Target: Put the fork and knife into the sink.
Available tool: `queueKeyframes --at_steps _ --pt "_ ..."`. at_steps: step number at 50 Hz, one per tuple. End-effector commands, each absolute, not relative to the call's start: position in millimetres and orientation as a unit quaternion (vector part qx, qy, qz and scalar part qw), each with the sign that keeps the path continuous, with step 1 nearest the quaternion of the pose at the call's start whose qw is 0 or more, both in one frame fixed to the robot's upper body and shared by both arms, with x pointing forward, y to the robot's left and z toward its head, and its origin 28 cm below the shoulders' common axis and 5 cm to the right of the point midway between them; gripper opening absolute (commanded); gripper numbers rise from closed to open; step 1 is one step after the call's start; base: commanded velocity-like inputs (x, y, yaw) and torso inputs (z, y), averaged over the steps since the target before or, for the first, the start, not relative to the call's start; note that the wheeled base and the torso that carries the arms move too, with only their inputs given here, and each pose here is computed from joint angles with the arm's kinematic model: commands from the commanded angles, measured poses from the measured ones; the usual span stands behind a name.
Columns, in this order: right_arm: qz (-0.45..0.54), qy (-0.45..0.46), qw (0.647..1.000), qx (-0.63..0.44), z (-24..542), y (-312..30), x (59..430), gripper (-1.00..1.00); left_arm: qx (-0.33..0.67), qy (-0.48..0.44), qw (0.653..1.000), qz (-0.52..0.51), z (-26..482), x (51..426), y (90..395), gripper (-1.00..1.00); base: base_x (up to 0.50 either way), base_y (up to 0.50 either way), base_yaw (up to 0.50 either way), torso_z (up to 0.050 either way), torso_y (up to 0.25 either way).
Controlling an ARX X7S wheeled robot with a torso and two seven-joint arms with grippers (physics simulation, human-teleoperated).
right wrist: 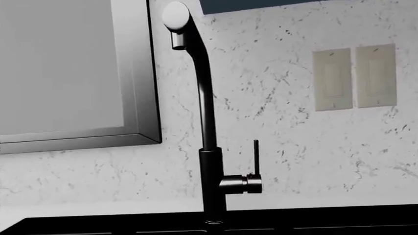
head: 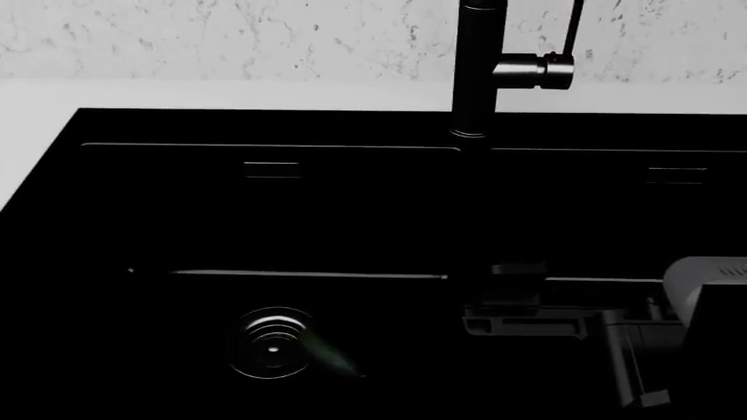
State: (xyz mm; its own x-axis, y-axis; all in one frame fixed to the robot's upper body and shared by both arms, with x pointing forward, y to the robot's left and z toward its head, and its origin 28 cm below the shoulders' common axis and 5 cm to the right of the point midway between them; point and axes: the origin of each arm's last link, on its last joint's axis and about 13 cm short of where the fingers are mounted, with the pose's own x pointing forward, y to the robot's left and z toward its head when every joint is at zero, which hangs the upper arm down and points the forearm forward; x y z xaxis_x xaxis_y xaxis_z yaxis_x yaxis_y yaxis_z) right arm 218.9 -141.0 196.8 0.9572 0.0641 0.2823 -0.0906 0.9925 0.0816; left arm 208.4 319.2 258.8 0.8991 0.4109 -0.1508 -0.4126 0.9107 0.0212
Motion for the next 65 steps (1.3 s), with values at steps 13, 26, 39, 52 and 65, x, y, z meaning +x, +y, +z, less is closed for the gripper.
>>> queueKeyframes --at_steps 13,26,39,52,65 --pt "0.046 -0.138 0.988 0.050 193.4 -139.4 221.0 1.00 -0.044 0.091 0.967 0.235 257.8 226.4 335.2 1.00 0.00 0.00 0.00 0.000 0.000" --pt "0.046 -0.136 0.988 0.052 191.5 -139.4 221.8 1.00 -0.049 0.102 0.962 0.247 254.3 235.0 341.3 1.00 0.00 0.00 0.00 0.000 0.000" --pt "0.051 -0.132 0.988 0.056 187.9 -138.3 224.7 1.00 -0.025 0.141 0.953 0.266 240.8 262.6 350.4 1.00 0.00 0.00 0.00 0.000 0.000" --pt "0.051 -0.130 0.988 0.059 185.7 -140.3 226.7 1.00 -0.023 0.173 0.945 0.276 232.1 280.7 352.2 1.00 0.00 0.00 0.00 0.000 0.000" --pt "0.051 -0.129 0.988 0.063 182.3 -141.6 226.0 1.00 -0.023 0.202 0.941 0.271 219.4 287.2 351.2 1.00 0.00 0.00 0.00 0.000 0.000"
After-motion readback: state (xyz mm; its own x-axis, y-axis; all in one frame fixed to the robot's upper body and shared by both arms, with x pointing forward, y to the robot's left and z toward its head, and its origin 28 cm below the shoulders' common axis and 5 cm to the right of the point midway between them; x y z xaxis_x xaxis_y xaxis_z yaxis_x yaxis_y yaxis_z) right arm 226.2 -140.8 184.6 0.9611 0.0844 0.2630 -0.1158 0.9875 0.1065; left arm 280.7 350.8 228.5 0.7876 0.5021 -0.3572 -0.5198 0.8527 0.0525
